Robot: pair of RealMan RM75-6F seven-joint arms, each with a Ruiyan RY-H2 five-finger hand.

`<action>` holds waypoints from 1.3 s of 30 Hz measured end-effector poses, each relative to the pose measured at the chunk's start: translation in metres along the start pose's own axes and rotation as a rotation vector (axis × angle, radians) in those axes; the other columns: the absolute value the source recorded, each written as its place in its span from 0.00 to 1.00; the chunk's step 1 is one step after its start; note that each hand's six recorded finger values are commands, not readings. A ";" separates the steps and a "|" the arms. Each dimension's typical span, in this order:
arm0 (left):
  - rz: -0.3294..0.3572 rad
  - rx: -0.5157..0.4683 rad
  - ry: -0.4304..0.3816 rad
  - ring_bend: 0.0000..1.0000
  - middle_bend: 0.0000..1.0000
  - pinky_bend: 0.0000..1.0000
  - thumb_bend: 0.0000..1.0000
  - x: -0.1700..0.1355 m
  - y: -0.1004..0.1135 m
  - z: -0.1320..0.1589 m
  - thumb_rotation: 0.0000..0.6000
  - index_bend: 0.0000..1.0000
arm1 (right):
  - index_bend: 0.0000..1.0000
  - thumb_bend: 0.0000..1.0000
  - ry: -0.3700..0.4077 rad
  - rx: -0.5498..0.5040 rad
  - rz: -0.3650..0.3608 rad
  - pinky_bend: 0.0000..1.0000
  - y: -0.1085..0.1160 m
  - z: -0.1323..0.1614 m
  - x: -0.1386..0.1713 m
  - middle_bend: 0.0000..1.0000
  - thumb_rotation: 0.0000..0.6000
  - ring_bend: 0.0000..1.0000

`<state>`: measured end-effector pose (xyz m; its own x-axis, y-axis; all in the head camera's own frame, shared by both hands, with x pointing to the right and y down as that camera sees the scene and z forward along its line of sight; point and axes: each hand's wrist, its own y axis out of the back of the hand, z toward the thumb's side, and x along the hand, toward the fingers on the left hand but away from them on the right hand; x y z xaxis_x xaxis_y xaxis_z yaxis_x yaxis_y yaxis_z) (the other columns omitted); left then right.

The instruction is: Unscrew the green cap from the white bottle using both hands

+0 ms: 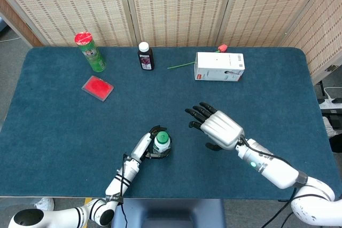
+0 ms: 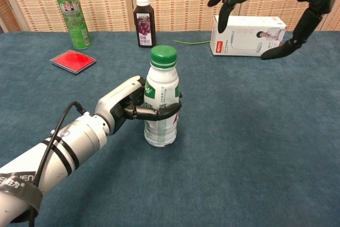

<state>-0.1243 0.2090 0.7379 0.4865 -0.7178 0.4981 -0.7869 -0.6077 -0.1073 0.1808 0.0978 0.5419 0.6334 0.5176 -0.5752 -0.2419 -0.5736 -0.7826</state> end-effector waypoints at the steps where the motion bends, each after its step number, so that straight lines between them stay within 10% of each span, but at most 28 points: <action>1: 0.002 -0.001 0.001 0.15 0.65 0.00 0.69 0.000 0.000 0.000 1.00 0.65 | 0.28 0.18 0.002 0.002 0.006 0.00 0.000 0.002 -0.003 0.00 1.00 0.00; 39: -0.006 -0.005 0.045 0.27 0.73 0.00 0.81 0.012 -0.003 -0.005 1.00 0.69 | 0.25 0.18 0.000 0.059 0.057 0.00 -0.010 0.047 -0.060 0.00 1.00 0.00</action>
<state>-0.1177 0.2042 0.7487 0.4736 -0.6978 0.5373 -0.7858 -0.6104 -0.1001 0.1106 0.1027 0.5728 0.6171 0.4856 -0.6191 -0.3201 -0.5638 -0.7613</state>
